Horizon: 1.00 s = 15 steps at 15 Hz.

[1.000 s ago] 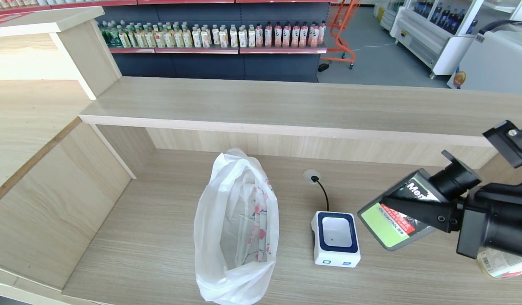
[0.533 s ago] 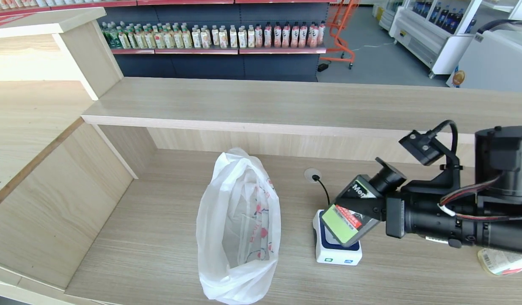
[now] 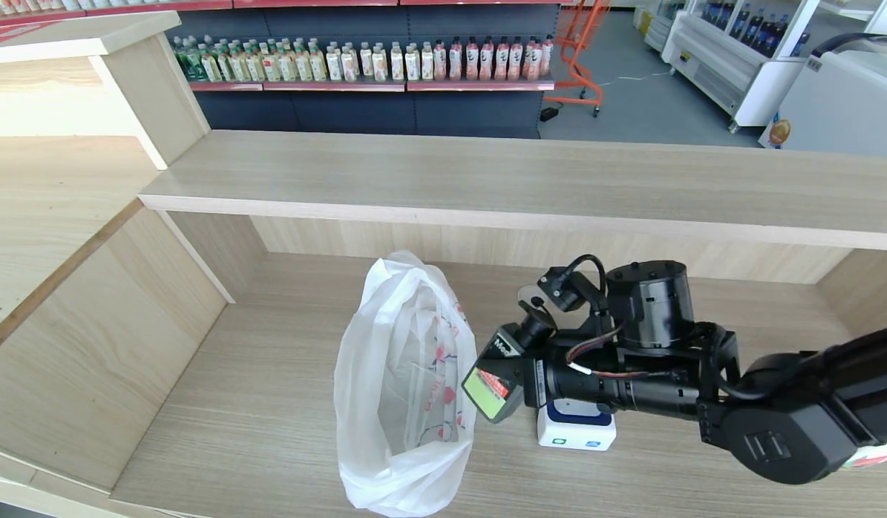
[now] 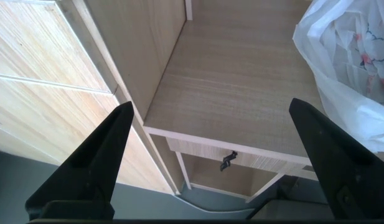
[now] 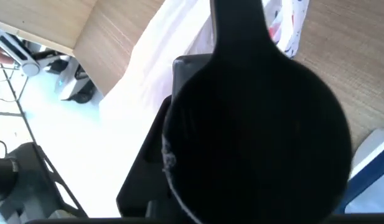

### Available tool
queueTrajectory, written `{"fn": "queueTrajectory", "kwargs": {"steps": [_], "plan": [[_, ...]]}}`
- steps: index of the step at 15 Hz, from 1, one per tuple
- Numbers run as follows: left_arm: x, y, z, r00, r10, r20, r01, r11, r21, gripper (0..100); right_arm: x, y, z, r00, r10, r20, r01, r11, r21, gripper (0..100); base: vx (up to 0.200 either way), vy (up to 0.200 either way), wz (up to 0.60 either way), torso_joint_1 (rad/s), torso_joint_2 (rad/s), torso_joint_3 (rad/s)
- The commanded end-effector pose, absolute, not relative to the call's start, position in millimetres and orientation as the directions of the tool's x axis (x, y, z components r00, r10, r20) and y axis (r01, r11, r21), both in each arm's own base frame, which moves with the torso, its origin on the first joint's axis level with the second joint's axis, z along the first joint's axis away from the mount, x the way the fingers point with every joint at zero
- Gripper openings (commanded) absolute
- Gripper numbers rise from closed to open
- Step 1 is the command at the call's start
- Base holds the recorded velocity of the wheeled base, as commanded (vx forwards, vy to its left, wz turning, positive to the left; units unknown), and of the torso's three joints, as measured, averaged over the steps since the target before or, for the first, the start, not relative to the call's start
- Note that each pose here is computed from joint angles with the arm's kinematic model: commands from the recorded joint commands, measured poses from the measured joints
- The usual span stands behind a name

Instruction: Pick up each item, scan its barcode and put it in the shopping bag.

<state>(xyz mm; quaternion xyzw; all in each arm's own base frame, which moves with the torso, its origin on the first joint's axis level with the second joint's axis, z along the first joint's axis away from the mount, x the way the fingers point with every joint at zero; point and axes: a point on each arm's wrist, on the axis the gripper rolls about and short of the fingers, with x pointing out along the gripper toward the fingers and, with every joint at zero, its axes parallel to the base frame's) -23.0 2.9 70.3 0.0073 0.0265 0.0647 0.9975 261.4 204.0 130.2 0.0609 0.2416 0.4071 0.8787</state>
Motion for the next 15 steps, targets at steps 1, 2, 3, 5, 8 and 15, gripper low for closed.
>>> {"fn": "queueTrajectory", "kwargs": {"steps": [1, 2, 3, 5, 8, 15], "plan": [[-23, 3, 70, 0.990, 0.130, -0.052, -0.129, 0.991, 0.018, 100, 282, 227, 89, 0.525, 0.744, -0.414, -0.734, 0.642, 0.223, 0, 0.000, 0.000, 0.00, 0.000, 0.00, 0.000], [-23, 3, 70, 0.990, 0.130, -0.052, -0.129, 0.991, 0.018, 100, 286, 237, 83, 0.518, 0.756, -0.399, -0.760, 0.621, 0.190, 0, 0.000, 0.000, 0.00, 0.000, 0.00, 0.000], [-23, 3, 70, 0.990, 0.130, -0.052, -0.129, 0.991, 0.019, 100, 290, 250, 73, 0.512, 0.774, -0.373, -0.796, 0.590, 0.133, 0, 0.000, 0.000, 0.00, 0.000, 0.00, 0.000], [-23, 3, 70, 0.990, 0.130, -0.052, -0.129, 0.991, 0.019, 100, 298, 258, 63, 0.512, 0.777, -0.366, -0.823, 0.566, 0.052, 0, 0.000, 0.000, 0.00, 0.000, 0.00, 0.000], [-23, 3, 70, 0.990, 0.130, -0.052, -0.129, 0.991, 0.018, 100, 310, 275, 54, 0.520, 0.795, -0.314, -0.844, 0.535, -0.042, 0, 0.000, 0.000, 0.00, 0.000, 0.00, 0.000], [-23, 3, 70, 0.990, 0.130, -0.052, -0.129, 0.991, 0.018, 100, 323, 274, 40, 0.542, 0.788, -0.294, -0.840, 0.498, -0.215, 0, 0.000, 0.000, 0.00, 0.000, 0.00, 0.000]]}}
